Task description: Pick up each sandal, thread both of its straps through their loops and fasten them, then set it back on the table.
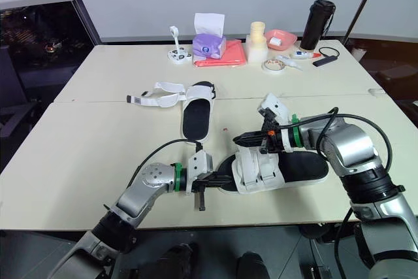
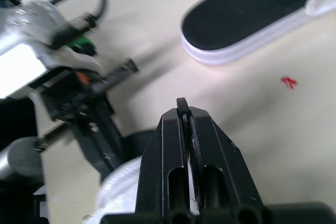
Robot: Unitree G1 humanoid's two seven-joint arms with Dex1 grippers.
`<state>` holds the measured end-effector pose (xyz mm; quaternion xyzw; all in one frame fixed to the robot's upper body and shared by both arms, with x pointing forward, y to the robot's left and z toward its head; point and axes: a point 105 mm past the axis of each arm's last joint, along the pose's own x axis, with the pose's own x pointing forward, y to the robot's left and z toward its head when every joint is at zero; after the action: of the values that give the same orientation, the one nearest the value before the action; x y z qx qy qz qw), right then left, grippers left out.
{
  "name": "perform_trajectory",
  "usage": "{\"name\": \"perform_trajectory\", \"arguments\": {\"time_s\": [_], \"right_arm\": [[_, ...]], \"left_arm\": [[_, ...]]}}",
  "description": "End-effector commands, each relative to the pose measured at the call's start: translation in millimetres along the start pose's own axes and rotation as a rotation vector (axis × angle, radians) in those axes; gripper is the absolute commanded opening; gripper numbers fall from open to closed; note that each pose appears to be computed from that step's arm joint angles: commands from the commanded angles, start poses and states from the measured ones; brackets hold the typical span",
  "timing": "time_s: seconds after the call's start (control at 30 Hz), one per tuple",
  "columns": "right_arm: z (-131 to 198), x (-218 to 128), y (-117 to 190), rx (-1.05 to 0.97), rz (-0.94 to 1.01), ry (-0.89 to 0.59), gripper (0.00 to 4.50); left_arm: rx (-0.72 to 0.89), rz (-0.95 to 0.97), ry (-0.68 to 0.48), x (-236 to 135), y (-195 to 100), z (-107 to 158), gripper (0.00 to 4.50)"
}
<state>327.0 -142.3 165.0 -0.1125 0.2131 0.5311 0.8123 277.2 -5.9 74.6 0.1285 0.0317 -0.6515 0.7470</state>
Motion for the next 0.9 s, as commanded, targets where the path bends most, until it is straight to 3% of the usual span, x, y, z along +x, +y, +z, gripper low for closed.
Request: {"name": "perform_trajectory", "arguments": {"time_s": [0.03, 0.33, 0.57, 0.67, 0.77, 0.9], "right_arm": [[12.8, -4.4, -10.4, -0.06, -0.039, -0.023, 0.06], [-13.4, 6.0, -29.9, -0.036, -0.096, 0.077, 0.06], [-23.0, 4.8, -26.4, -0.036, -0.084, 0.1, 0.06], [-26.0, 1.7, -31.1, -0.049, -0.12, 0.112, 1.04], [-22.4, 0.4, -37.7, -0.103, -0.171, 0.125, 2.53], [-23.0, 2.1, -44.3, -0.207, -0.218, 0.185, 2.53]], "left_arm": [[-0.058, -0.019, 0.09, -1.9, -10.6, -25.5, 0.0], [-0.062, -0.013, 0.088, -2.0, -10.5, -25.1, 0.0], [-0.058, -0.007, 0.092, -2.6, -8.7, -25.4, 0.0], [-0.056, -0.006, 0.091, -2.4, -8.2, -25.2, 0.0], [-0.053, -0.009, 0.091, -1.9, -7.8, -24.9, 0.0], [-0.05, -0.012, 0.089, -1.1, -7.5, -24.4, 0.0]]}}
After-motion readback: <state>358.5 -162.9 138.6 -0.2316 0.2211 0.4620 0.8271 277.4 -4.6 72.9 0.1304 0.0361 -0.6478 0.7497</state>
